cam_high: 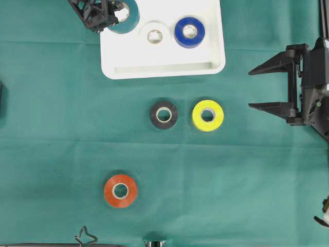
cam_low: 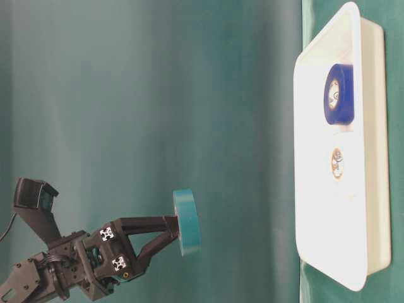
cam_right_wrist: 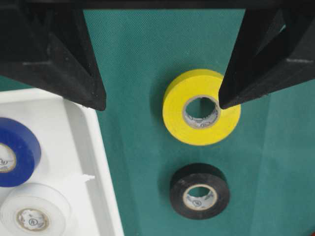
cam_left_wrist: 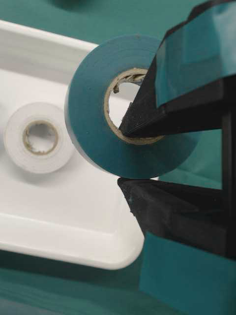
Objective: Pick up the tape from a random location and place it into the white case.
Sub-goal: 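Lower the teal roll into the tray and open the left gripper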
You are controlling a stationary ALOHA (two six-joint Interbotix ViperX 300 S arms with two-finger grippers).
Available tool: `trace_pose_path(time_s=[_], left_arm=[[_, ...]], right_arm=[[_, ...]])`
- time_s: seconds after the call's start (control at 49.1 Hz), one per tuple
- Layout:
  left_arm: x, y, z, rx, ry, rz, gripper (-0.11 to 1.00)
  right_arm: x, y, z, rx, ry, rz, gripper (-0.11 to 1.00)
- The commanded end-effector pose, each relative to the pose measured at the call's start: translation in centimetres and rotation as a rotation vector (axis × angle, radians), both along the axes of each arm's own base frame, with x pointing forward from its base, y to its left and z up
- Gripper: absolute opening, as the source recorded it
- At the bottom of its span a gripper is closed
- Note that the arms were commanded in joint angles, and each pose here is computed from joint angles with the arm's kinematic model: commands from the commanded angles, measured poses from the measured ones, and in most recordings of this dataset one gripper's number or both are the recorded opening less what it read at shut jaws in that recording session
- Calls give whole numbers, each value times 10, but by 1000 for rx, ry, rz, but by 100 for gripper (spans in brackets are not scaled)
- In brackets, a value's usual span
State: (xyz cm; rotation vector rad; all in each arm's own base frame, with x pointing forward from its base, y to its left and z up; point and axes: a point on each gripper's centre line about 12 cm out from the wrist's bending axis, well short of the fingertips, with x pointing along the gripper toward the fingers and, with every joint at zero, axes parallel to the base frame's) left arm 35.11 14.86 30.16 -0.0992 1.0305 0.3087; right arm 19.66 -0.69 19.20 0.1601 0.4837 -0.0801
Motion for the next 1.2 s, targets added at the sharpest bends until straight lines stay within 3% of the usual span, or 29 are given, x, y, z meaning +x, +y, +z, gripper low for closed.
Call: trace_pose_path(time_s=[0.0,0.733,0.936,1.18], left_arm=[[0,0,10,15,-29,1,20],[1,1,8,15,-30,2,20],[7,6,-14,18,-34,5,20],[10,19,-68,0,7,33,20]], right_arm=[[5,0,9,-3,-24,4,89],[4,0,8,-4,-23,3,89],[4,0,8,-3,-23,3,89],[4,0,8,-4,-23,5,89]])
